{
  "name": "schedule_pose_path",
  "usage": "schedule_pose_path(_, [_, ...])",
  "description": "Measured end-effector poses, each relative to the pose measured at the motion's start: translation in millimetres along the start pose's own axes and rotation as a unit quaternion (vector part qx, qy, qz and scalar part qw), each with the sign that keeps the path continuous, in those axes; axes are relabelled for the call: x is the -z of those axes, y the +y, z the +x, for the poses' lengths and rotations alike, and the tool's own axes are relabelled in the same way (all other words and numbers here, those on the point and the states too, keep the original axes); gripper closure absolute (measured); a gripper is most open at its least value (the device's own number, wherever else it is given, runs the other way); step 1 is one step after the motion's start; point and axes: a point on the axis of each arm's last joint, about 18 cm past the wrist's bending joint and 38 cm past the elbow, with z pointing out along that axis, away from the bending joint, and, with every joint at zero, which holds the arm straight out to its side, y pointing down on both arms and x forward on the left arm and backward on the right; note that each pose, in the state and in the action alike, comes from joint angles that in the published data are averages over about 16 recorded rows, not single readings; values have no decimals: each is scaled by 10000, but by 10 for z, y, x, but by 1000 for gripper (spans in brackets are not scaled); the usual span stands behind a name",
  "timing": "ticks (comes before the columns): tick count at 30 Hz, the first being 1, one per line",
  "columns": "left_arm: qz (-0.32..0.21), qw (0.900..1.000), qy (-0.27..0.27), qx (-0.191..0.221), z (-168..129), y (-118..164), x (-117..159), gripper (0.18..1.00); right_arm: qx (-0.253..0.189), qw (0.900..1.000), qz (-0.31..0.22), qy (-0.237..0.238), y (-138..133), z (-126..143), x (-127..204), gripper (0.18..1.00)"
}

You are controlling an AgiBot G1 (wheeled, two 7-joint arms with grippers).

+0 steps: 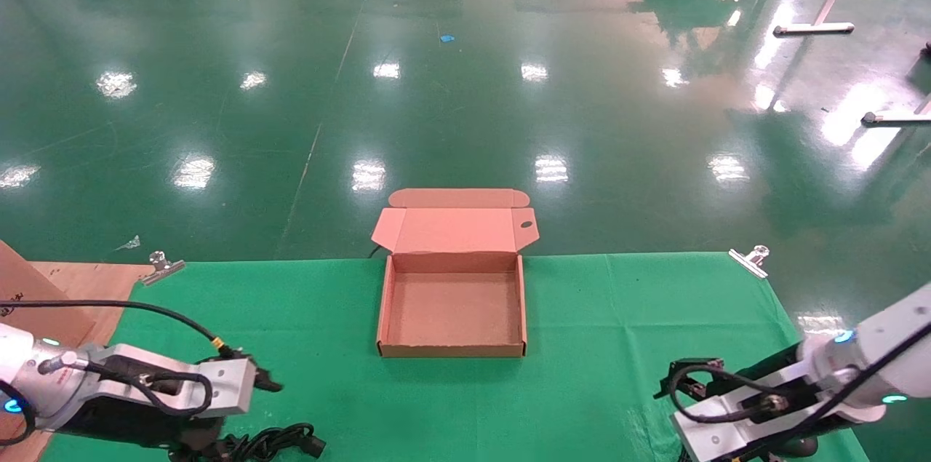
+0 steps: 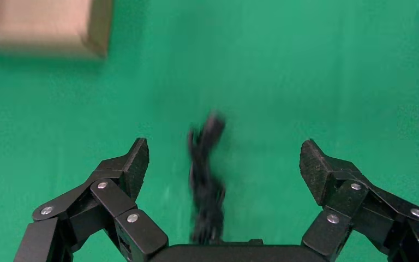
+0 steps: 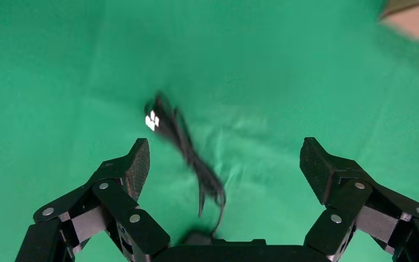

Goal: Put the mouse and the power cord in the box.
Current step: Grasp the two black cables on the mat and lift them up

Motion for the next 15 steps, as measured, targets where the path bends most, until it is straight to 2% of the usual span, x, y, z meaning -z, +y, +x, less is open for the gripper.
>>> schedule_pose_path(6, [-541, 9985, -27, 42, -68, 288, -105, 184, 318, 9984, -432, -202, 126, 42, -239, 178])
schedule_pose_path(15, [-900, 9957, -39, 213, -31, 565, -322, 184, 508, 9957, -653, -415, 187, 28, -555, 178])
